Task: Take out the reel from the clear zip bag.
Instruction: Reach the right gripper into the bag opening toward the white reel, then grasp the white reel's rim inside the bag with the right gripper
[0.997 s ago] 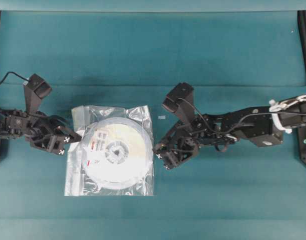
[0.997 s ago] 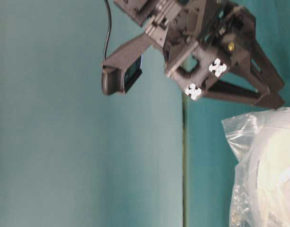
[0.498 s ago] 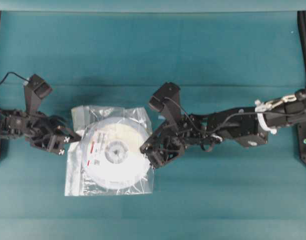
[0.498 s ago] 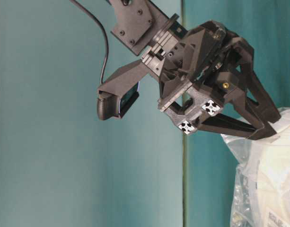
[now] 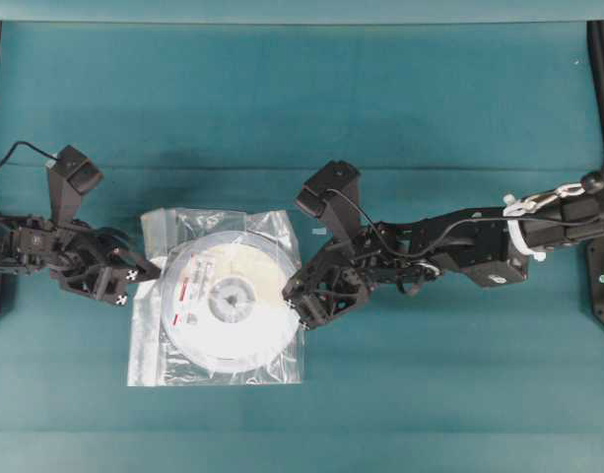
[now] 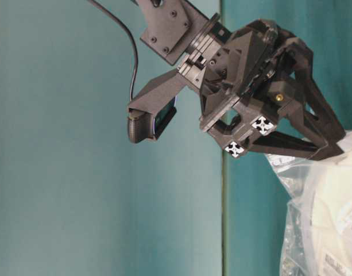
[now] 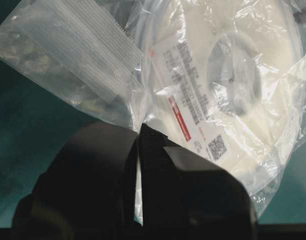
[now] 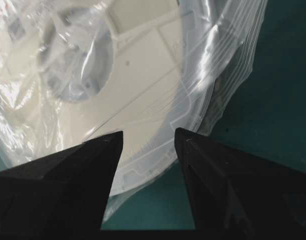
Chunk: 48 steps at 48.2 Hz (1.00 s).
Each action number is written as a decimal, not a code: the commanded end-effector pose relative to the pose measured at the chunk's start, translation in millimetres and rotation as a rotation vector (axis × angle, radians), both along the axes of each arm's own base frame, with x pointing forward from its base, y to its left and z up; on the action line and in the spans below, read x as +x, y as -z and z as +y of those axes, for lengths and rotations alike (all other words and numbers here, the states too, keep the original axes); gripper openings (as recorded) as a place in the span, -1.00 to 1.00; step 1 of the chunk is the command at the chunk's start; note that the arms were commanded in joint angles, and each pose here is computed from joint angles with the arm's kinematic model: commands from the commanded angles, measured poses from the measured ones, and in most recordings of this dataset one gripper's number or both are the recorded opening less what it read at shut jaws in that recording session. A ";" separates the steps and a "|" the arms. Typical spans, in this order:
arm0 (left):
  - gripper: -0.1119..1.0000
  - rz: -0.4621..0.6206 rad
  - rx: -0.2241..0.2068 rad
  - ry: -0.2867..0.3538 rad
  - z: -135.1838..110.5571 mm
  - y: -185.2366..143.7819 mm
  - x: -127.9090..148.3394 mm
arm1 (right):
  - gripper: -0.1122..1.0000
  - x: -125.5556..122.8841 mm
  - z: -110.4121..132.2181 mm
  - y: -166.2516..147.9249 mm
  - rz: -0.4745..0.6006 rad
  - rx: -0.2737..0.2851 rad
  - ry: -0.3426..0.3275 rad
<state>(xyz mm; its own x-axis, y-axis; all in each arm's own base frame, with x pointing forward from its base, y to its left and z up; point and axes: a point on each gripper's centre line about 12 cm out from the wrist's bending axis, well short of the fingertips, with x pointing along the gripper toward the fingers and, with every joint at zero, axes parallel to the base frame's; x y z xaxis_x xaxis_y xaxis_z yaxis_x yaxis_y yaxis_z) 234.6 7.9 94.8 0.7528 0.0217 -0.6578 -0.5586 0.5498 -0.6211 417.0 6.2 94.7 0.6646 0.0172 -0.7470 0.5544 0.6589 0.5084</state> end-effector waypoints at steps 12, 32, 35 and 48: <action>-0.78 -0.018 0.005 0.003 0.4 -4.0 4.4 | 0.55 0.6 0.0 -7.2 -0.007 0.013 0.008; -0.78 -0.020 0.005 0.005 0.0 -4.1 4.6 | 0.55 -4.0 -2.8 -9.8 0.030 0.026 0.006; -0.78 -0.020 0.005 0.003 0.4 -4.1 4.6 | 0.55 -3.9 -3.5 -9.9 0.028 0.025 0.008; -0.78 -0.021 0.005 0.003 0.4 -4.5 5.1 | 0.55 4.5 -4.2 -12.3 -0.008 0.017 0.014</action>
<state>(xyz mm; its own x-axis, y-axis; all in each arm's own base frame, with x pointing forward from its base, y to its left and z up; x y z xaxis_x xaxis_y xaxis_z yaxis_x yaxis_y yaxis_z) 234.6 7.9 94.8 0.7528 0.0217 -0.6578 -0.5580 0.5510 -0.6205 413.8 2.7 98.0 0.6393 0.0273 -0.7685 0.5723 0.6505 0.4992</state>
